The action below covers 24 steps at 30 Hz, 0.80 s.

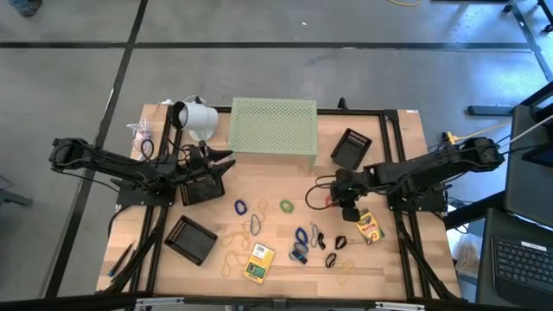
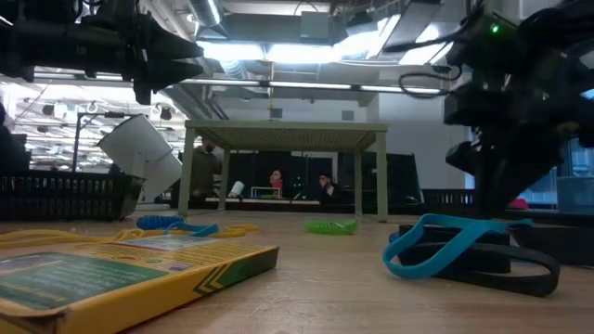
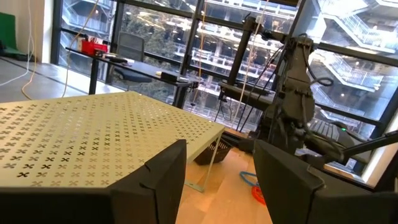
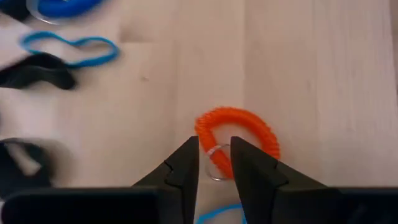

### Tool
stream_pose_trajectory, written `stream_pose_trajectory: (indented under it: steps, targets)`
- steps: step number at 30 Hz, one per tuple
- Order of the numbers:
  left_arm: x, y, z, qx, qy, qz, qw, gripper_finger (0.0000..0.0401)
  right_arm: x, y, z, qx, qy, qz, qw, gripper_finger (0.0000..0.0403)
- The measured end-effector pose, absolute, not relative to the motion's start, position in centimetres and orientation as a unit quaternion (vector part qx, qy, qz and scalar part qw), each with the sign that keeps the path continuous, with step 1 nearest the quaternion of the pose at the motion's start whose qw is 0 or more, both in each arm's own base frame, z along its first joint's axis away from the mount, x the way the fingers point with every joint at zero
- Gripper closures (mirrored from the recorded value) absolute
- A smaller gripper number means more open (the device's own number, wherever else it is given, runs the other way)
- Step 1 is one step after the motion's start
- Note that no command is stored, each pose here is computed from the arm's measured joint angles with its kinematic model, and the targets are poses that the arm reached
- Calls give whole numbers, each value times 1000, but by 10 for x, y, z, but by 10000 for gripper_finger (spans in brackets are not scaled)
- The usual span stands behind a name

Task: Pick & Place Office Desk Supplies
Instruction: Put the orange spring keychain into the top right black bin

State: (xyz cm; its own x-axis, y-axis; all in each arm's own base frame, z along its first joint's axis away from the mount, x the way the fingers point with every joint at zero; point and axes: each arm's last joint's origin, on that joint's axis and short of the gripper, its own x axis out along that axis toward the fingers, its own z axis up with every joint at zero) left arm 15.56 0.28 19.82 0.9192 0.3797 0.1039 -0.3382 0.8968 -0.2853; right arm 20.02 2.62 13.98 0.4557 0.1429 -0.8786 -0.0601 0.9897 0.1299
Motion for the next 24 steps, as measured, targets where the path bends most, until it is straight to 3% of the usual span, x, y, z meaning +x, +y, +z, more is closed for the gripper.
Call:
stream_pose_trajectory:
  steps: [16, 24]
  targets:
    - [156, 3, 198, -119, -75, 186, 972, 219, 217, 40, 116, 9, 516, 75, 853, 265]
    - [156, 3, 198, -118, -73, 186, 973, 219, 218, 38, 115, -9, 512, 45, 858, 288]
